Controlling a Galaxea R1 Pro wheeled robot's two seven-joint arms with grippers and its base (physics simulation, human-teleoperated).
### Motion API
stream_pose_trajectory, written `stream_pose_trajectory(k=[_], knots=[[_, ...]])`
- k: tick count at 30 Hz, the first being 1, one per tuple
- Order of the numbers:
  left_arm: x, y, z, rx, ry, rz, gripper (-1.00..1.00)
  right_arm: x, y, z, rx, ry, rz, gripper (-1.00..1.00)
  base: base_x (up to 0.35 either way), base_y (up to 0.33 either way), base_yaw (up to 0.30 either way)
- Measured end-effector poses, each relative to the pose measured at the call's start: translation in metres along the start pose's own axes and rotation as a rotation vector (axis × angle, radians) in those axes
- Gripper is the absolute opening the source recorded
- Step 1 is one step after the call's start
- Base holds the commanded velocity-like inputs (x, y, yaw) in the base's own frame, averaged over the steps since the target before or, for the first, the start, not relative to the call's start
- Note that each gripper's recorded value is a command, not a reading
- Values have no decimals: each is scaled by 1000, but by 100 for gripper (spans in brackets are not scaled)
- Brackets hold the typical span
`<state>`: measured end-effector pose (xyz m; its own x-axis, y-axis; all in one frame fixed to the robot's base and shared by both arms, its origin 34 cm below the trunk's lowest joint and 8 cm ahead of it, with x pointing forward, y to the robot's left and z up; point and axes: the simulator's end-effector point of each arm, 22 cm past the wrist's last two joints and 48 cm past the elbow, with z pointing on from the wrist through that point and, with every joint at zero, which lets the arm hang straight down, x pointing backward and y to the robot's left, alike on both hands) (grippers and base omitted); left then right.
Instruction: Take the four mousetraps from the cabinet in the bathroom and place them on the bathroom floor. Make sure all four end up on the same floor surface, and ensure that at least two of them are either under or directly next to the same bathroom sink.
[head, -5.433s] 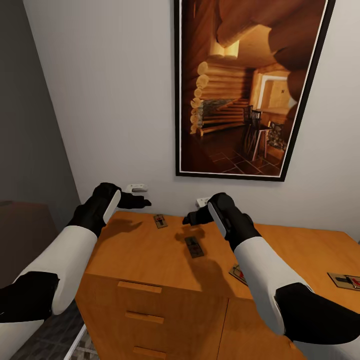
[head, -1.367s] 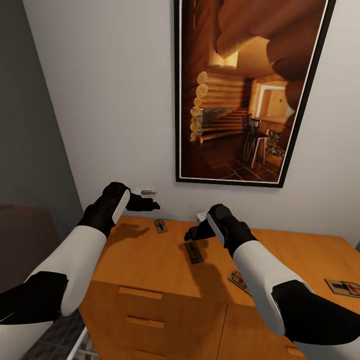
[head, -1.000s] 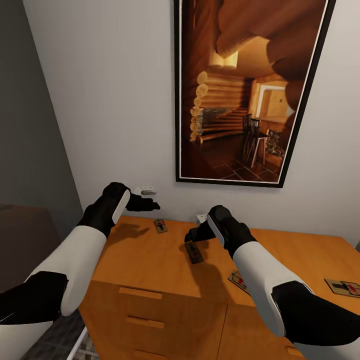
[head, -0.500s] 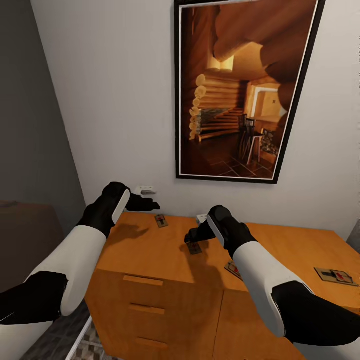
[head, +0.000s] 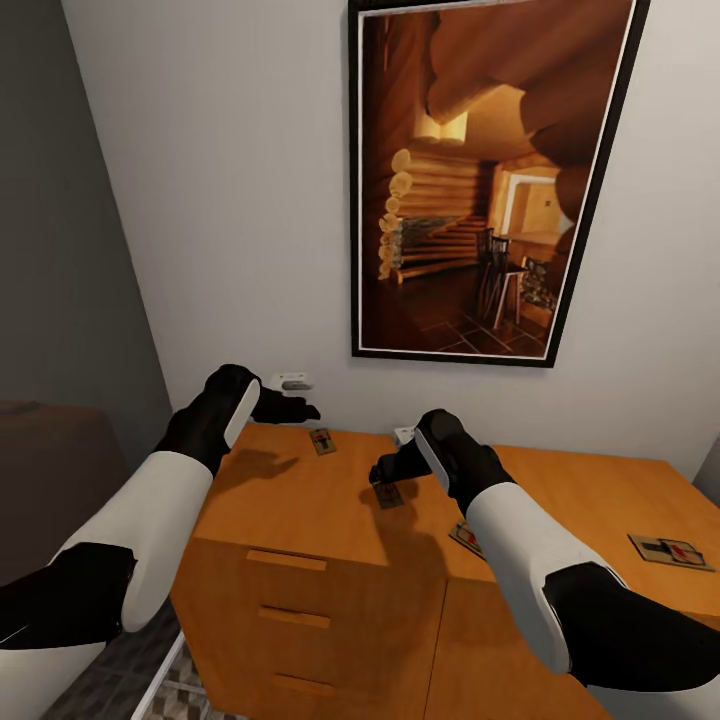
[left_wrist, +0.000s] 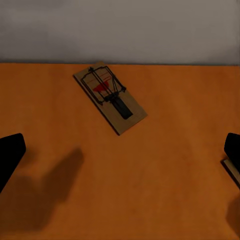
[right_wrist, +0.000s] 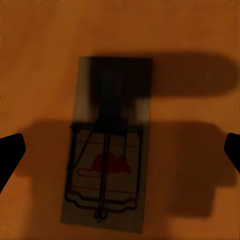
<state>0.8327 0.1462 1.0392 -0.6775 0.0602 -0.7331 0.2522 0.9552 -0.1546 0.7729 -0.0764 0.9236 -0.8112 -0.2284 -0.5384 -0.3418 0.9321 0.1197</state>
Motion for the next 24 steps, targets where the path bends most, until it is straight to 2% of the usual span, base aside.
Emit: stream_pose_trajectory(k=[12,24], knots=[[0,-1,0,2,0,0,100,-5,-7,-4,-51,-24,113,100,0,0,0],[0,-1,0,2,0,0,100,-5,-10,-4,-53,-28,130,100,0,0,0]])
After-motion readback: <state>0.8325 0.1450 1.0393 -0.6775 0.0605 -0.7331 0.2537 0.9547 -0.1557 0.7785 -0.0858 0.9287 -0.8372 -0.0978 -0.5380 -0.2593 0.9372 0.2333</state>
